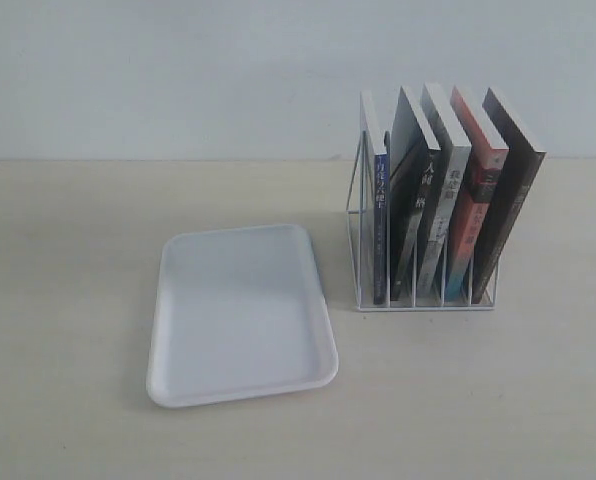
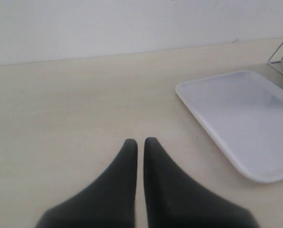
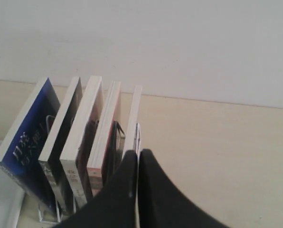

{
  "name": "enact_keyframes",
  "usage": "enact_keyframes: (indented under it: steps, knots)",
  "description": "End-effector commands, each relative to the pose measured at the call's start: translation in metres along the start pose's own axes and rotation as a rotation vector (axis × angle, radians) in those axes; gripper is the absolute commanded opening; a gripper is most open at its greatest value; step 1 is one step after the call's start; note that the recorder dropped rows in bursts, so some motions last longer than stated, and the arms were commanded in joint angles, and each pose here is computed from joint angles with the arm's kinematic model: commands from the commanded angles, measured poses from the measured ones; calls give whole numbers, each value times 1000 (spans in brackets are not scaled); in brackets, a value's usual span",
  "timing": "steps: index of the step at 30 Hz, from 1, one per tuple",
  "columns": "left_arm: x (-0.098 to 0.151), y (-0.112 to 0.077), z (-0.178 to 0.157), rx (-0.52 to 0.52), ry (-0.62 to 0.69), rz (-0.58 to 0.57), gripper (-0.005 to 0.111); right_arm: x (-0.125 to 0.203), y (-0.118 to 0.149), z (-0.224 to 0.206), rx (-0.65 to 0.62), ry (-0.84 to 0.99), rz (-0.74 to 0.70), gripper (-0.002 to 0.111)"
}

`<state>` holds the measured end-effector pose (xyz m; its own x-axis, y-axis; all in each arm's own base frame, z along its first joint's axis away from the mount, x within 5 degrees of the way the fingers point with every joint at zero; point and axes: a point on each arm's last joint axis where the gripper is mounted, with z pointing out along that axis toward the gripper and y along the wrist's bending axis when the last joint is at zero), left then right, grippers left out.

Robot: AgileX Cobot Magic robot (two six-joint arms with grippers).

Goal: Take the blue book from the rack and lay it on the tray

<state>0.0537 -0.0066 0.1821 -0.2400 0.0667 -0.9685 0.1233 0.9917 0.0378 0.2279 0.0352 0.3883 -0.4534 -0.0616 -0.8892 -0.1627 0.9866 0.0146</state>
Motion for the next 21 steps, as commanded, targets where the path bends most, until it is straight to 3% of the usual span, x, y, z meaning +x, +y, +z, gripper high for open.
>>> enact_keyframes:
  steps: [1, 12, 14, 18, 21]
  knots:
    - [-3, 0, -1, -1, -22, -6, 5, -17, 4, 16, -35, 98, 18, 0]
    - [-3, 0, -1, -1, -22, -6, 5, -19, 5, 77, -58, 305, -39, 2]
    - [-3, 0, -1, -1, -22, -6, 5, -18, 5, 87, -64, 325, -31, 9]
    - [-3, 0, -1, -1, -22, -6, 5, -16, 8, 105, -91, 356, 6, 35]
    - [-3, 0, -1, -1, -22, -6, 5, -16, 7, 119, -88, 368, 20, 45]
